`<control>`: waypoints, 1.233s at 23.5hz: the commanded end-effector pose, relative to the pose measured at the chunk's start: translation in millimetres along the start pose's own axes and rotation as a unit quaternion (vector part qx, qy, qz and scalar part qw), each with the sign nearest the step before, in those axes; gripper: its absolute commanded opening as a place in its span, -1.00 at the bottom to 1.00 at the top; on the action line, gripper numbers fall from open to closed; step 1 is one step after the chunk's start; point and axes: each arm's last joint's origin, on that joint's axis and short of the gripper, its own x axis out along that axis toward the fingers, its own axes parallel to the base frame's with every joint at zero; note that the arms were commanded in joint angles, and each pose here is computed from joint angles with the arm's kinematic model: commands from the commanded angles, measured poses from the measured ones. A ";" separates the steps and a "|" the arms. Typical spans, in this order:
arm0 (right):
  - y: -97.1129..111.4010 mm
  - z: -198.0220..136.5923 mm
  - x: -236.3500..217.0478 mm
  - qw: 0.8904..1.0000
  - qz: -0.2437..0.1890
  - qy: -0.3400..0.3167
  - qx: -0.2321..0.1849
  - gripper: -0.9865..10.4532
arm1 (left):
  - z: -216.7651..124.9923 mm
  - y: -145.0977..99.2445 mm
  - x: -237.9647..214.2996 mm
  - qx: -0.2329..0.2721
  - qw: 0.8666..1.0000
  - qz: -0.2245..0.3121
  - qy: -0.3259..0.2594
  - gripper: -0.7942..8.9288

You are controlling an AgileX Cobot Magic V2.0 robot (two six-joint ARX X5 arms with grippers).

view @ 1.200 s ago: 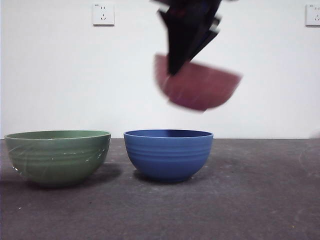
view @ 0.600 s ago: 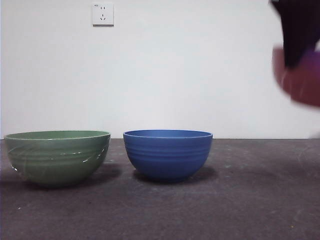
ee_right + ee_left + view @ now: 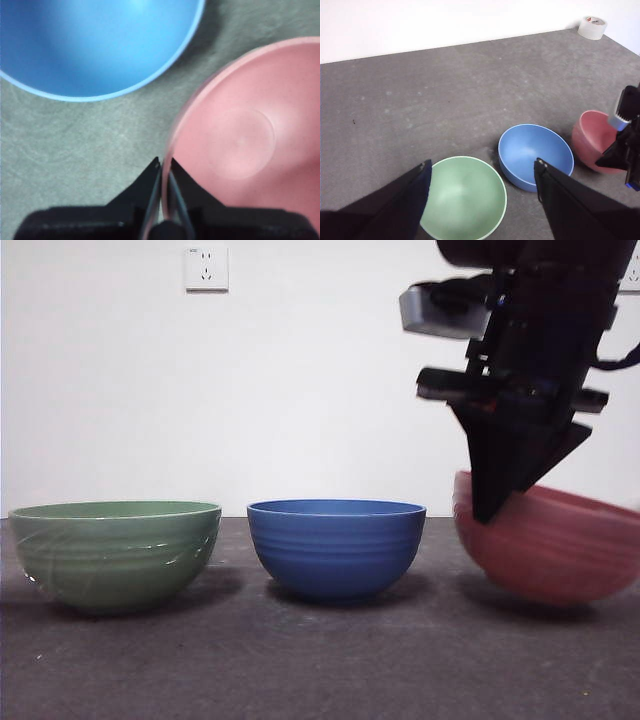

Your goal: Pick up the green bowl on the top,put the green bowl on the left,pick up the red bowl in the middle,put the red bowl on the right

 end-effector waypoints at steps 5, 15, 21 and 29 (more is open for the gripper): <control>2.1 1.4 16.5 1.000 0.013 0.015 -0.012 -0.43 | -1.7 0.5 -0.3 0.006 1.000 0.001 0.008 -0.13; -7.3 -8.9 -113.6 0.964 0.002 -0.266 0.001 -0.30 | 5.6 -0.4 -0.5 0.017 0.999 -0.002 -0.030 -0.14; -20.5 -49.3 -176.3 0.907 -0.034 -0.419 0.032 -0.86 | 3.3 2.1 3.5 0.053 0.997 0.041 -0.043 -0.85; -17.0 -119.4 -149.3 0.863 -0.063 -0.493 0.089 -0.86 | -51.7 9.9 16.7 0.031 0.995 0.058 -0.075 -0.85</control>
